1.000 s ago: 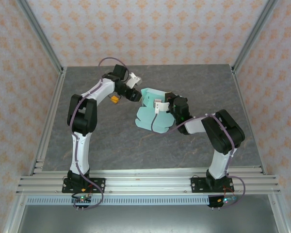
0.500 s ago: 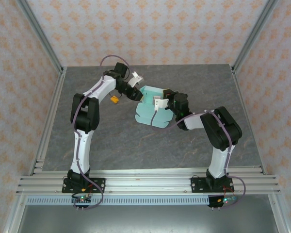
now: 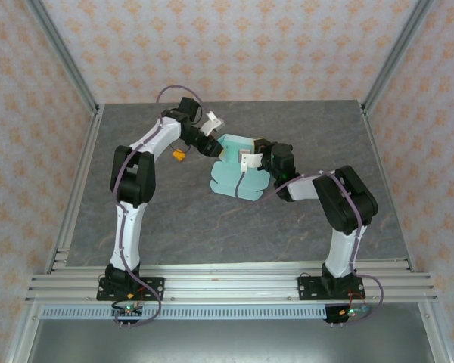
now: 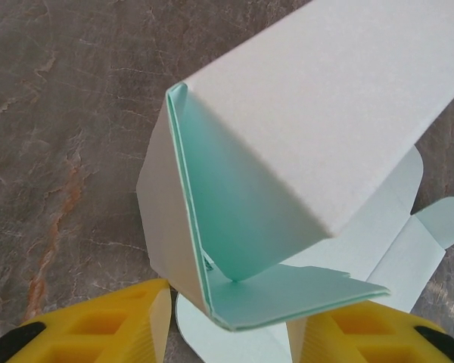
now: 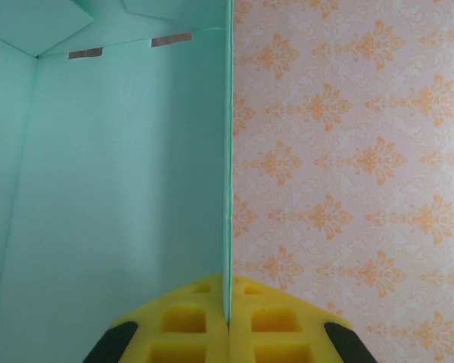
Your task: Fold the paper box
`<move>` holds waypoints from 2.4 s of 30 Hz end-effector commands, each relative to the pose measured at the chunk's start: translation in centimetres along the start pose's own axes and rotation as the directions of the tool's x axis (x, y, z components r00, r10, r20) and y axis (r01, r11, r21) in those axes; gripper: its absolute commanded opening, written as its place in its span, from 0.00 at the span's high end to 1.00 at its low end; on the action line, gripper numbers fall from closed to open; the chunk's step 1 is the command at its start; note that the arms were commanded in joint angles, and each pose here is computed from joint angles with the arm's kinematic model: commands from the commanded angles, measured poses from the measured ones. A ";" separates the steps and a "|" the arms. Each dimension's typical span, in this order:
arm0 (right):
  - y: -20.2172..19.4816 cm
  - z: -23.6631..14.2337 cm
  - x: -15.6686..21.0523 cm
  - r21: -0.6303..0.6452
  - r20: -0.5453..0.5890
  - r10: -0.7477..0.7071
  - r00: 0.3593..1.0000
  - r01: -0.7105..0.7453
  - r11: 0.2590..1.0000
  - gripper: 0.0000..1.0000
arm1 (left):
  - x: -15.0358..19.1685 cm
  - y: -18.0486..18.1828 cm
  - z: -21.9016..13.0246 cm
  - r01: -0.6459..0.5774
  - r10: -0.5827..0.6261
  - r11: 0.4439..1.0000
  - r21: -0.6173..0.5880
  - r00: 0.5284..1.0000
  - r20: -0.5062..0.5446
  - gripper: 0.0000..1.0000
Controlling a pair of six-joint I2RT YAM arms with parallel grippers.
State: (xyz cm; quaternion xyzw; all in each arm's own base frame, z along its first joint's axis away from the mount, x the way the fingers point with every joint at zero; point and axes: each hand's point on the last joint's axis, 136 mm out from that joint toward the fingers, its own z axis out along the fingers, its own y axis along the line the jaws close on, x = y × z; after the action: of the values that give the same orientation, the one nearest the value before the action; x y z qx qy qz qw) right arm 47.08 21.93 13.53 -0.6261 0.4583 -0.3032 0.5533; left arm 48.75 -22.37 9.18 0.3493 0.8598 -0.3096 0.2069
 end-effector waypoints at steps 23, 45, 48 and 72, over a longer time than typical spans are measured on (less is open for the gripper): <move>0.1 0.6 -1.2 -0.036 0.059 0.007 0.998 -0.005 0.999 1.00 | -4.2 -0.2 -1.6 -0.024 0.043 0.997 -0.077 0.969 0.245 0.54; 0.7 1.2 -1.1 -0.070 0.053 0.012 0.999 -0.008 0.998 1.00 | -4.9 0.2 -2.5 -0.012 0.062 0.989 -0.148 0.941 0.334 0.57; 0.7 1.3 -1.2 -0.077 0.058 0.015 0.998 -0.011 0.997 1.00 | -5.3 0.3 -2.7 -0.004 0.074 0.982 -0.189 0.928 0.366 0.57; 1.5 2.0 -1.2 -0.120 0.054 0.015 0.998 -0.009 0.993 1.00 | -5.5 0.8 -2.6 -0.055 0.177 0.941 -0.335 0.922 0.345 0.52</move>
State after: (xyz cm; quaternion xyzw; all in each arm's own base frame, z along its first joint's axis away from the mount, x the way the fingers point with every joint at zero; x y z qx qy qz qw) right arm 48.57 22.72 13.41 -0.6408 0.4668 -0.2907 0.5357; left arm 50.79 -22.38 8.74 0.2753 0.8516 -0.2375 0.3776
